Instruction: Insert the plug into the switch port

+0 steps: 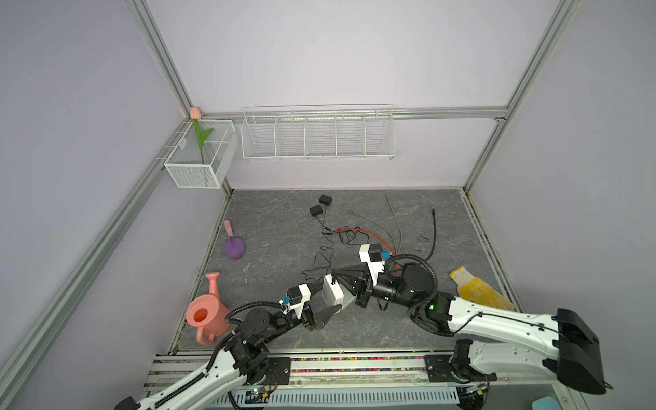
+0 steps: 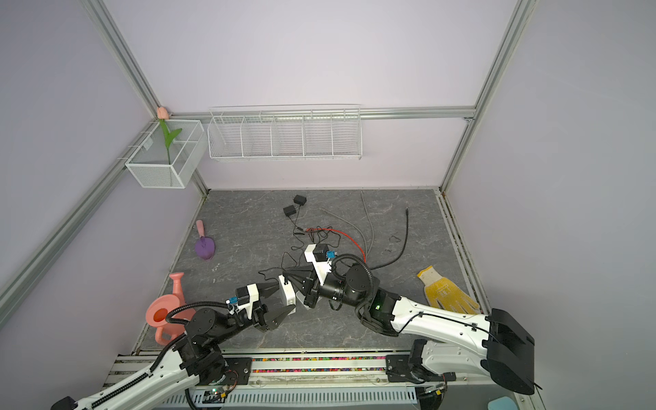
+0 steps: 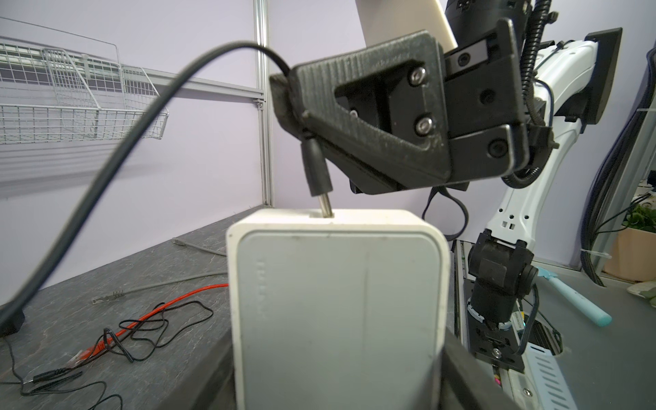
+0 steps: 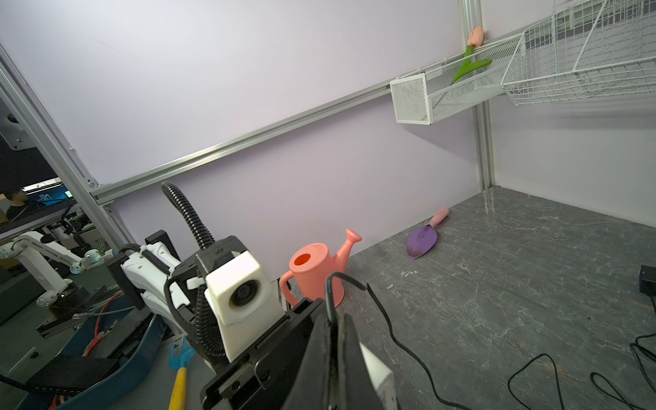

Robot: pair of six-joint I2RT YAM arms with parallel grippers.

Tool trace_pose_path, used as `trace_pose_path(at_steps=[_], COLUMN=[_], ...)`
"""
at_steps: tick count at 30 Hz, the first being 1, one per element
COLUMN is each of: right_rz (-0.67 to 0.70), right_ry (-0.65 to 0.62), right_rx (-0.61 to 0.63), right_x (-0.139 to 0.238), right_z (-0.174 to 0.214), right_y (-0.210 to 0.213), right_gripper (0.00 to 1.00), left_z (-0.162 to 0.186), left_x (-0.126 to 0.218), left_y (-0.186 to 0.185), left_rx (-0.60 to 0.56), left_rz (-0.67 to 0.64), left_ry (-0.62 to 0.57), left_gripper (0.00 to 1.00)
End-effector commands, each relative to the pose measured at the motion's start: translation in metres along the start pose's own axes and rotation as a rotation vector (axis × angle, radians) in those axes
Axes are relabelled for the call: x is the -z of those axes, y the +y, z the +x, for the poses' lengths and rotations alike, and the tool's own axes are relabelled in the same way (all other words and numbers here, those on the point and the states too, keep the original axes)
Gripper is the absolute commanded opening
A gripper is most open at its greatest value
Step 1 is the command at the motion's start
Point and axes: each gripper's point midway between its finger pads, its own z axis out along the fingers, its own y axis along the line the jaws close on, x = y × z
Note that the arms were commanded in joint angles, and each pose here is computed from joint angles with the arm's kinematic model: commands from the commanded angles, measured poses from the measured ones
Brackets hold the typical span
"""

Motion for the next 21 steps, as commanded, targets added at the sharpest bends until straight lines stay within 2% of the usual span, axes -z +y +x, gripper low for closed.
trace_pose_path(at_steps=[1,15,18,21], right_rz=[-0.001,0.011,-0.017,-0.026], right_ry=[0.011,0.008,-0.01,-0.022], right_rx=[0.023,0.036,0.04,0.073], right_x=[0.002,-0.003,-0.003,-0.002], right_z=[0.008,0.007,-0.004,-0.021], right_y=[0.001,-0.002,0.006,0.014], right_gripper=[0.07,0.07,0.07,0.06], left_z=[-0.043,-0.04,-0.03,-0.02], left_x=[-0.001,0.0,0.001,0.001], left_y=[-0.006,-0.009,-0.004,0.01], left_rx=[-0.028,-0.026,-0.094,-0.216], left_rz=[0.021,0.038,0.009,-0.072], left_ry=[-0.116,-0.105,-0.086,-0.047], left_gripper=[0.0,0.0,0.0,0.0])
